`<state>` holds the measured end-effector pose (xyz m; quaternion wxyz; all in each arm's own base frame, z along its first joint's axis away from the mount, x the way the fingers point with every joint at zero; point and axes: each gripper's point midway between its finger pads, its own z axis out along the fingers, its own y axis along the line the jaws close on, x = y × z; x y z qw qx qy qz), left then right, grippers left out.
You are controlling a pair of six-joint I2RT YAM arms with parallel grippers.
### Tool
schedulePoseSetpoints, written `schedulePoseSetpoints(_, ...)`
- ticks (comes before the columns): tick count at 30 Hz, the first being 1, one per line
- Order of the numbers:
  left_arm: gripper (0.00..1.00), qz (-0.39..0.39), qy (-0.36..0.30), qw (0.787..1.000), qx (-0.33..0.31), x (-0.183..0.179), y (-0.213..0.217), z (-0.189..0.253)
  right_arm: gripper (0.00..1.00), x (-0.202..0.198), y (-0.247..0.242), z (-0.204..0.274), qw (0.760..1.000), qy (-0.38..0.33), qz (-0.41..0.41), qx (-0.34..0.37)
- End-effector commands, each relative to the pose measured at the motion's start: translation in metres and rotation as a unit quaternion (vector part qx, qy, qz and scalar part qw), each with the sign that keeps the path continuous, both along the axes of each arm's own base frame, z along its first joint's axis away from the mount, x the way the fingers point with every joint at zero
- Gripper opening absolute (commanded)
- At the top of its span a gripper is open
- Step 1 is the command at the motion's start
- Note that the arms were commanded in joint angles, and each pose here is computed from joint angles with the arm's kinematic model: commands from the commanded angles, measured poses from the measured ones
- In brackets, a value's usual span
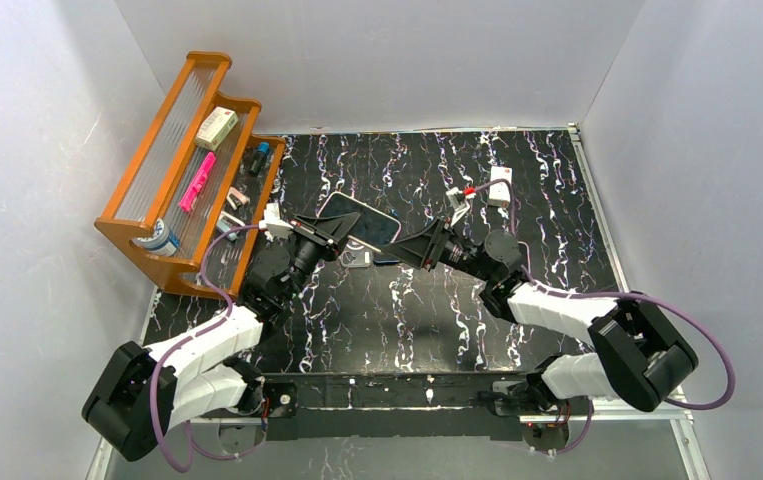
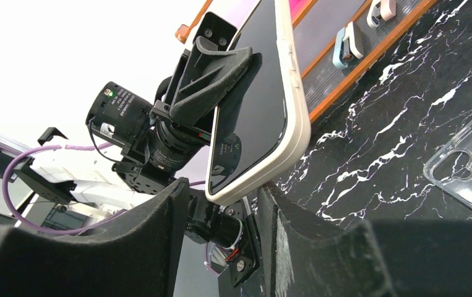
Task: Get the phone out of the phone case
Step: Pick up the phone at the center of the board.
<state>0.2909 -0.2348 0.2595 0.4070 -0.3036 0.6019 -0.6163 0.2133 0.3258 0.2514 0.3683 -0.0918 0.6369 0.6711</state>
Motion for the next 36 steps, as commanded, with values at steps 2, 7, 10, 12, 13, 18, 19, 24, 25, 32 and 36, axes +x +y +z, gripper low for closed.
schedulePoseSetpoints(2,0.00,0.008,-0.045,0.998,-0.044,-0.003,0.004,0.033,0.49,-0.004,0.008,0.033,0.998,-0.041,0.020,0.042)
schedulePoseSetpoints(7,0.00,0.007,-0.042,0.998,-0.047,-0.004,0.004,0.030,0.37,-0.006,0.012,0.033,0.998,-0.048,0.031,0.039)
schedulePoseSetpoints(10,0.00,0.005,-0.032,0.998,-0.052,-0.004,0.005,0.026,0.29,-0.008,0.013,0.031,0.997,-0.061,0.039,0.033)
schedulePoseSetpoints(12,0.00,0.005,-0.023,0.998,-0.057,-0.004,0.005,0.022,0.24,-0.010,0.015,0.030,0.995,-0.079,0.048,0.024)
schedulePoseSetpoints(13,0.00,0.005,-0.019,0.998,-0.059,-0.004,0.005,0.020,0.20,-0.012,0.015,0.028,0.995,-0.087,0.052,0.019)
schedulePoseSetpoints(18,0.00,-0.012,-0.003,0.998,-0.064,-0.004,-0.002,0.016,0.07,-0.017,0.017,0.020,0.987,-0.144,0.071,-0.008)
schedulePoseSetpoints(19,0.00,-0.014,0.001,0.998,-0.064,-0.004,-0.003,0.014,0.05,-0.019,0.018,0.018,0.984,-0.158,0.076,-0.013)
schedulePoseSetpoints(24,0.00,-0.028,0.014,0.997,-0.065,-0.004,-0.009,0.012,0.01,-0.024,0.022,0.011,0.967,-0.231,0.104,-0.031)
schedulePoseSetpoints(25,0.00,-0.031,0.014,0.997,-0.065,-0.005,-0.010,0.013,0.01,-0.025,0.022,0.011,0.963,-0.243,0.109,-0.034)
schedulePoseSetpoints(32,0.00,-0.038,0.014,0.997,-0.063,-0.007,-0.011,0.014,0.01,-0.007,0.028,0.007,0.951,-0.285,0.089,-0.076)
schedulePoseSetpoints(36,0.00,-0.043,0.007,0.997,-0.060,-0.008,-0.013,0.018,0.01,0.009,0.028,0.006,0.946,-0.301,0.054,-0.106)
